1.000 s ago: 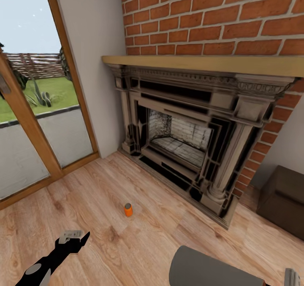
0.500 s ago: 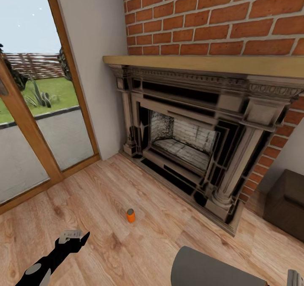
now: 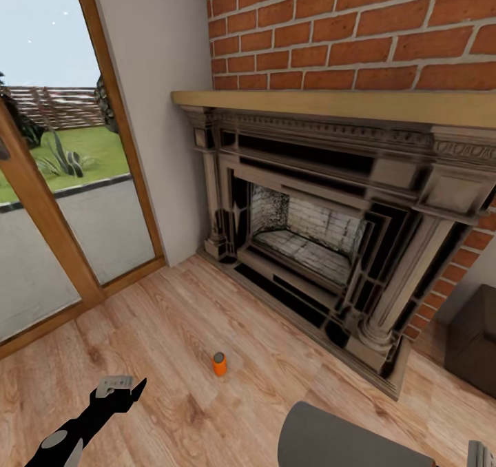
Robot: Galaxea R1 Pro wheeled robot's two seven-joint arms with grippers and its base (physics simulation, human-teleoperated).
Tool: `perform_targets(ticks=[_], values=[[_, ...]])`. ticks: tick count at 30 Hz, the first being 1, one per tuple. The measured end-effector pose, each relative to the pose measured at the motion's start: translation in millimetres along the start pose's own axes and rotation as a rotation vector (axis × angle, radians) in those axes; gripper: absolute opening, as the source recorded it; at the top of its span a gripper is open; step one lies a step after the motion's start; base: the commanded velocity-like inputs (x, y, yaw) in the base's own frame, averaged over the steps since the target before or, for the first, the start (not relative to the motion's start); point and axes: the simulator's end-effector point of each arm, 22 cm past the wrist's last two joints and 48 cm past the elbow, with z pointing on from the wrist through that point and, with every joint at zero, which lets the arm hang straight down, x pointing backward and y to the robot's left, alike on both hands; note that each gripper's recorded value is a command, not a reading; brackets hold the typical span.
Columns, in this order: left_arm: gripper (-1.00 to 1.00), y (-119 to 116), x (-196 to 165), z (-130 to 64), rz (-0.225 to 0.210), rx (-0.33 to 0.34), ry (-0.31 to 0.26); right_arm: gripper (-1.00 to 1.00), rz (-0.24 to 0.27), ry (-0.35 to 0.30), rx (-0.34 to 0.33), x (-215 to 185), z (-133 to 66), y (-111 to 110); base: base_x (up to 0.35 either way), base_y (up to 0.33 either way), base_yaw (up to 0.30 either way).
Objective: Put the three can of soda from the living room inside the tash can in the kitchen.
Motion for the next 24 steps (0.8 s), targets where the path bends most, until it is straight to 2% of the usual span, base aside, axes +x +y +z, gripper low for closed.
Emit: perform_targets(ticks=[6,24], values=[[1.0,0.0,-0.2,0.0,0.0,0.0,-0.001,-1.0,0.001,-0.004,0.002,-0.5,0.1,-0.1,0.061,0.039,0.0],[1.0,0.0,-0.6,0.1,0.001,0.0,-0.002,-1.0,0.004,-0.005,-0.001,-0.1,1.8,1.5,0.224,0.18,0.0]])
